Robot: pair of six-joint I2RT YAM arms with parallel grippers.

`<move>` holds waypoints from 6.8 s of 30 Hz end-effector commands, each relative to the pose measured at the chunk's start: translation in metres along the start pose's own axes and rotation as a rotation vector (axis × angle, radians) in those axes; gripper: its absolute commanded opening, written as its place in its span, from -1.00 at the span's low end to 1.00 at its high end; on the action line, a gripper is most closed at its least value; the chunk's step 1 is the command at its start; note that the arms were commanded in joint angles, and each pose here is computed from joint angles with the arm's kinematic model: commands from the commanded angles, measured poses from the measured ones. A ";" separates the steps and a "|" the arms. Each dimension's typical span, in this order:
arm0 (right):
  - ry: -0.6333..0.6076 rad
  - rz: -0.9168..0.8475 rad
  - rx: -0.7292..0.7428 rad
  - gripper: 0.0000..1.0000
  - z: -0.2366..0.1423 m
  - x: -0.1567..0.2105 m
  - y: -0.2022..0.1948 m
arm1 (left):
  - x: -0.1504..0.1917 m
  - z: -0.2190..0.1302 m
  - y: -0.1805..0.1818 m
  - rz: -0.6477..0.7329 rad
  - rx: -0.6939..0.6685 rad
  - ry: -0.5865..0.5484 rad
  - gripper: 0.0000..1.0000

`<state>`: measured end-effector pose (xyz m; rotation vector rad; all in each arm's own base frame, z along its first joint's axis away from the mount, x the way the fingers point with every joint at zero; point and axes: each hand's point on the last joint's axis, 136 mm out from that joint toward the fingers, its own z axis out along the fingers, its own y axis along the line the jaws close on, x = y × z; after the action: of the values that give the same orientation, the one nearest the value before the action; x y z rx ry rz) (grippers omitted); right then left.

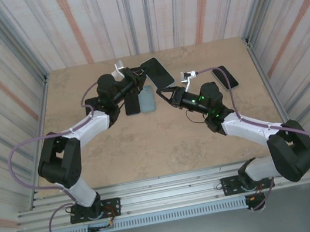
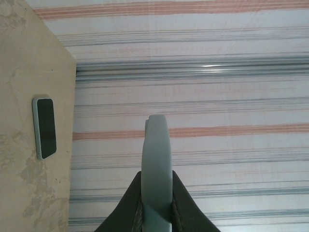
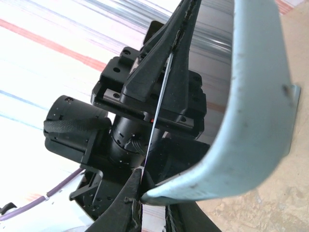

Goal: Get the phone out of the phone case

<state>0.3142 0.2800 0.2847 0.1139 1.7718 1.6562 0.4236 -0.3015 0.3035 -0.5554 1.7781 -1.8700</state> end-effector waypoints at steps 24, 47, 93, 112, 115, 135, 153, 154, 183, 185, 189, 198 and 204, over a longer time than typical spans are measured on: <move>-0.007 -0.285 0.181 -0.76 -0.022 -0.025 -0.028 | 0.039 -0.029 -0.102 0.016 0.187 0.139 -0.95; 0.447 -0.781 -0.124 0.08 -0.061 0.010 0.035 | 0.049 -0.051 -0.152 0.882 0.365 0.469 -0.96; 0.689 -1.009 -0.257 -0.70 -0.019 0.036 0.038 | 0.077 -0.074 -0.150 0.942 0.406 0.637 -1.00; 0.581 -1.215 -0.086 -0.82 -0.004 0.014 0.035 | 0.087 -0.074 -0.149 0.856 0.394 0.688 -1.00; 0.568 -1.186 -0.125 -0.80 -0.006 0.015 0.041 | 0.087 -0.073 -0.149 0.859 0.395 0.683 -1.00; 0.450 -0.958 -0.243 -0.31 -0.017 0.008 0.059 | 0.073 -0.054 -0.141 0.790 0.322 0.557 -1.00; 0.103 -0.100 -0.067 0.01 0.000 -0.034 0.028 | 0.020 -0.020 -0.088 0.249 0.148 0.210 -1.00; 0.076 -0.045 -0.047 -0.01 -0.001 -0.036 0.023 | 0.019 -0.019 -0.085 0.233 0.146 0.207 -1.00; -0.108 0.152 0.011 -0.77 -0.012 -0.040 0.012 | 0.014 -0.002 -0.040 0.078 0.106 0.217 -0.56; -0.116 0.152 0.012 -0.80 -0.013 -0.041 0.010 | 0.014 -0.001 -0.040 0.079 0.105 0.219 -0.43; -0.125 0.148 -0.001 -0.82 -0.012 -0.043 0.009 | 0.014 -0.001 -0.040 0.082 0.095 0.218 -0.08; -0.216 0.132 -0.019 -0.88 -0.012 -0.063 0.007 | 0.019 -0.013 -0.036 0.122 0.016 0.198 0.49; -0.282 0.114 -0.022 -0.90 -0.012 -0.077 0.004 | 0.040 -0.028 -0.034 0.117 -0.018 0.186 0.52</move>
<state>0.3574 0.2415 0.2902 0.4313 1.7036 1.6402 0.3896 -0.3043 0.3223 -0.3209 1.9231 -1.9089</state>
